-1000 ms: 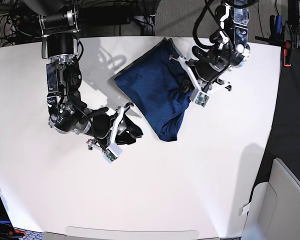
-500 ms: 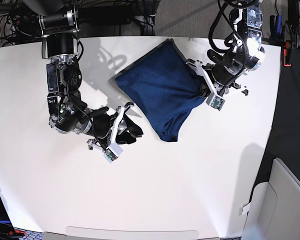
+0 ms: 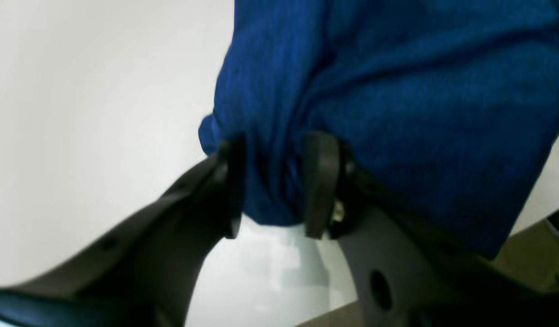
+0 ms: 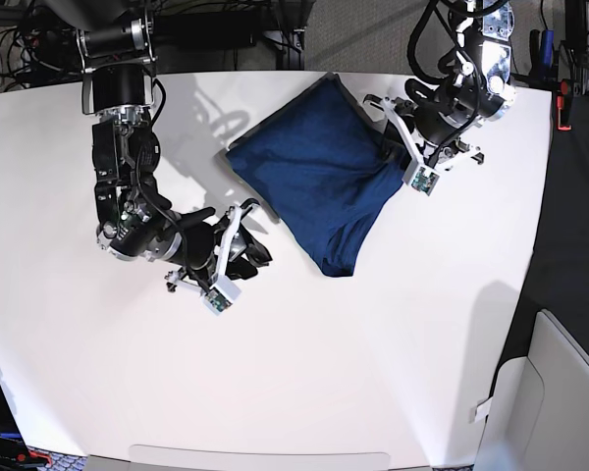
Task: Fold the T-shirt properly
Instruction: 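Grasp opposite corners of the bundle with both grippers, then fold the corner held by the left gripper over toward the right gripper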
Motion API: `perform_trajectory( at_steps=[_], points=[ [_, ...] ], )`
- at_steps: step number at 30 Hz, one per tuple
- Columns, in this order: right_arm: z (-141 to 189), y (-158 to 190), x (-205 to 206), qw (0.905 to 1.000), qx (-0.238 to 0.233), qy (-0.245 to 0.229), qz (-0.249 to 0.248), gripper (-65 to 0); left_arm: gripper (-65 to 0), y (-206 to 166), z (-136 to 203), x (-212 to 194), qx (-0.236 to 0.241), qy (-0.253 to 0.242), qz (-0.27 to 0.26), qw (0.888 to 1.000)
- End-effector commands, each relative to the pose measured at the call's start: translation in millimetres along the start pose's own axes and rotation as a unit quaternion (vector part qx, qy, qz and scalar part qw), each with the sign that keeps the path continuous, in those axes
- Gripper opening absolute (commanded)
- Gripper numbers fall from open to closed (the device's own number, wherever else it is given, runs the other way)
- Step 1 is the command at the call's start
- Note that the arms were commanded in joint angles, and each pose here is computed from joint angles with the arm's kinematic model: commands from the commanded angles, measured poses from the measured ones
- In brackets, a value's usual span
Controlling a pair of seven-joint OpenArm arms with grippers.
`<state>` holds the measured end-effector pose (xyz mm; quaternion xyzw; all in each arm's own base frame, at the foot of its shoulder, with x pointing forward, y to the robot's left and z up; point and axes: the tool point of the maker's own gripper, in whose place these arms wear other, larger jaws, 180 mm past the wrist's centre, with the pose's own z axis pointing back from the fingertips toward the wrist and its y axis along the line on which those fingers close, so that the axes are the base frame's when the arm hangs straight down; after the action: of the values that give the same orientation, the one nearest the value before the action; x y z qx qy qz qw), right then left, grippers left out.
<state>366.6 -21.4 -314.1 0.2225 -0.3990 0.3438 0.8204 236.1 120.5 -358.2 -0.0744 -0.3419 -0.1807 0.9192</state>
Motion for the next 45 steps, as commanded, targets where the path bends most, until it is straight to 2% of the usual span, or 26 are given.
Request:
perform_trajectory(
  at_steps=[1, 6, 8, 13, 18, 21, 27, 30, 34, 38, 42, 45],
  points=[
    [4.3, -1.1, 19.3, 0.9995, -0.001, -0.029, 0.012, -47.5, -44.1, 15.2, 7.4, 7.8, 0.023, -0.018, 0.003, 1.0],
    [3.1, -0.1, 14.4, 0.9996, 0.0, -0.025, 0.008, -47.5, -44.2, 55.0, 21.8, 3.4, 0.082, -0.032, 0.053, 0.995],
    [2.9, -0.2, 14.0, 0.9997, 0.0, -0.025, 0.008, -47.5, -45.1, 55.3, 24.1, -7.2, 0.083, -0.016, 0.057, 0.995],
    [1.4, -8.9, 3.4, 0.9993, -0.028, 0.003, 0.024, -47.5, -50.5, 19.5, 14.9, -23.9, 0.036, 0.013, 0.043, 0.998],
    [-5.9, -5.2, -13.0, 0.9979, -0.048, 0.033, 0.028, -47.5, -50.9, -32.1, -2.4, -28.3, -0.037, 0.03, 0.019, 0.999],
    [-4.6, -5.3, -17.8, 0.9973, -0.054, 0.04, 0.031, -47.5, -50.9, -48.2, -20.3, -20.2, -0.062, 0.028, 0.017, 0.998],
    [24.1, -21.8, -21.5, 0.9957, -0.089, 0.021, 0.016, -47.5, -50.9, -59.5, -57.2, -2.5, -0.089, 0.03, 0.016, 0.995],
    [42.1, -32.8, -26.7, 0.9942, -0.106, 0.015, 0.01, -47.5, -50.9, -71.1, -72.3, 13.8, -0.107, 0.01, 0.001, 0.994],
    [54.0, -32.4, -30.4, 0.9953, -0.097, 0.005, 0.005, -47.5, -50.9, -86.8, -93.1, 29.4, -0.13, -0.002, -0.023, 0.991],
    [57.5, -26.5, -25.5, 0.9971, -0.074, -0.015, -0.005, -47.5, -50.9, -112.3, -106.2, 48.6, -0.159, -0.022, -0.069, 0.985],
    [57.8, -26.1, -21.1, 0.9972, -0.071, -0.022, -0.005, -47.5, -50.9, -99.5, -103.5, 62.2, -0.146, -0.033, -0.1, 0.984],
    [58.4, -27.8, -19.3, 0.997, -0.074, -0.023, -0.004, -47.5, -50.9, -70.2, -93.7, 58.4, -0.115, -0.014, -0.117, 0.986]
  ],
)
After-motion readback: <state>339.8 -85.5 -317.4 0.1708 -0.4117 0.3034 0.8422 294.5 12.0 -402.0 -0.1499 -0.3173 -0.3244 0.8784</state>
